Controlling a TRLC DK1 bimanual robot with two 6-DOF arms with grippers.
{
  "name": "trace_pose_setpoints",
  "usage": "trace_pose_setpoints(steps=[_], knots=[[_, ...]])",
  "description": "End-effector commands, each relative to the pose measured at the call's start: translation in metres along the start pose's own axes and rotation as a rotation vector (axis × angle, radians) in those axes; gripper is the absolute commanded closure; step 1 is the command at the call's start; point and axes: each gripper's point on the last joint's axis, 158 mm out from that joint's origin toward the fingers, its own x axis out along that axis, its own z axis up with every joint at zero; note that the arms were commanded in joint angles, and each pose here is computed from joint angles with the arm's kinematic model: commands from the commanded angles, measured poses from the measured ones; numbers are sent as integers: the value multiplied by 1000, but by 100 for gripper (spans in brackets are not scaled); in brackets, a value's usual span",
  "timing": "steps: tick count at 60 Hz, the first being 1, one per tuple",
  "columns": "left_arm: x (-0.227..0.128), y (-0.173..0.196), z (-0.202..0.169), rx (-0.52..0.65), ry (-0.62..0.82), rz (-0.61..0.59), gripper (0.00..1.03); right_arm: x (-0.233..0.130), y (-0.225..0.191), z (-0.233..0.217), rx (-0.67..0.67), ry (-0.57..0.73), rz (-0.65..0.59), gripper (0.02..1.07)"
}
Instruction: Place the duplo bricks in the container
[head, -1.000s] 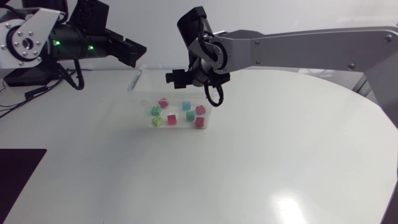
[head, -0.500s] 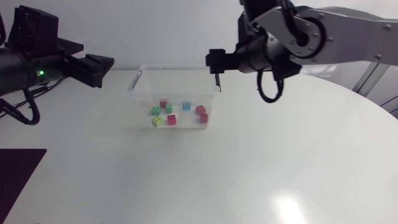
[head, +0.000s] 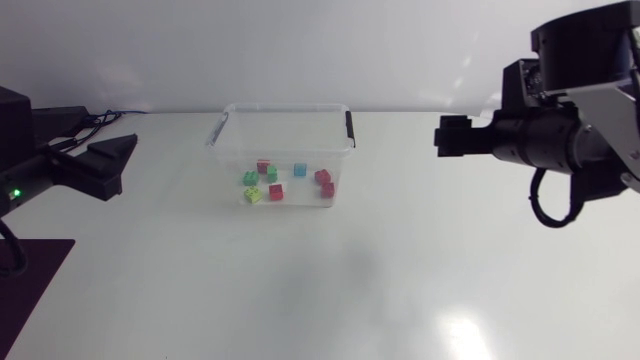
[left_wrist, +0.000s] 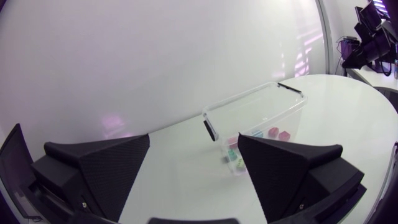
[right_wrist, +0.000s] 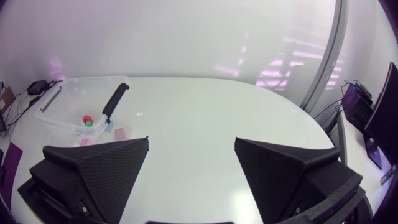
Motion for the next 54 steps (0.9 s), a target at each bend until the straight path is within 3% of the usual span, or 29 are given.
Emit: trace_pose_setpoints(steps=[1,9,31,54], knots=[[-6,3,-12,33,1,28,4,-7,-18,-7,-11,-21,-33,7],[-21,13,-20,63,-38,91,4,-19,-40,-18,-7,-39,-71,7],[-39,2,-42,69,-97,118,4,-40,-75,-47,-29,-89,-137,7],[-58,-3,-51,69,-174,155,4,-51,-82,-68,-56,-133,-147,7]])
